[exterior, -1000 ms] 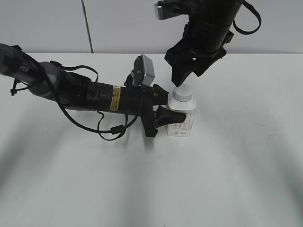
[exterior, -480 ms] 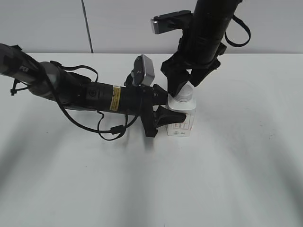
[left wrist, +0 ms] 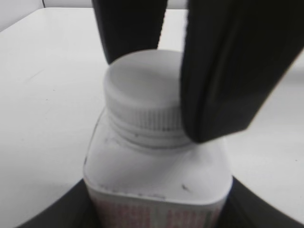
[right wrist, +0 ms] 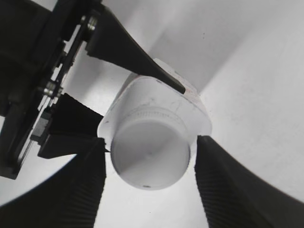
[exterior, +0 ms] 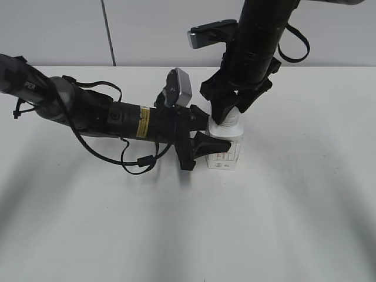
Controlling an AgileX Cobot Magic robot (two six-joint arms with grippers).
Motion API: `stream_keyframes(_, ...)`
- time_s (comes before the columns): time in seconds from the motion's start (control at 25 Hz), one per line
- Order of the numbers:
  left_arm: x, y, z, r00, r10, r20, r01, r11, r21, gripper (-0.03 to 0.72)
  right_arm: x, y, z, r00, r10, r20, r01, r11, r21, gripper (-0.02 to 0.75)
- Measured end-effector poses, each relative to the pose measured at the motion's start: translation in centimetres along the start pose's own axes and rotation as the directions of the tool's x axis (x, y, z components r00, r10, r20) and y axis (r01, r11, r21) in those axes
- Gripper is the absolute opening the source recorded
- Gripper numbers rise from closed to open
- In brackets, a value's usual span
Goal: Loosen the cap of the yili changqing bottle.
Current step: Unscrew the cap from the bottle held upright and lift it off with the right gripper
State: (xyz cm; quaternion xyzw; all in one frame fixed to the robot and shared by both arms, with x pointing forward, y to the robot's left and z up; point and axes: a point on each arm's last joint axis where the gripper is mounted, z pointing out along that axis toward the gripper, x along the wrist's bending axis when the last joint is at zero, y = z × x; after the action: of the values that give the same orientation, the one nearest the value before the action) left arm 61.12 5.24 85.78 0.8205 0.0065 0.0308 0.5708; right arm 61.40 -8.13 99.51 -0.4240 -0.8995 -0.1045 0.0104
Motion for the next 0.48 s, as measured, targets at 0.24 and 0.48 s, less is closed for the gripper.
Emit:
stream_keyframes(0.24,0.01,-0.01,0.00,1.000,0.000,-0.001,0.000,1.000,0.002,0.361,0.01,-0.13,0.00,1.000,-0.001,-0.001,0.001,1.000,0.015,0.391)
stream_keyframes(0.48,0.02,-0.02,0.00,1.000,0.000,-0.002,0.000,1.000,0.002,0.361,-0.05,-0.20,-0.02,0.998,-0.062,0.005,0.062,0.998,0.023,0.391)
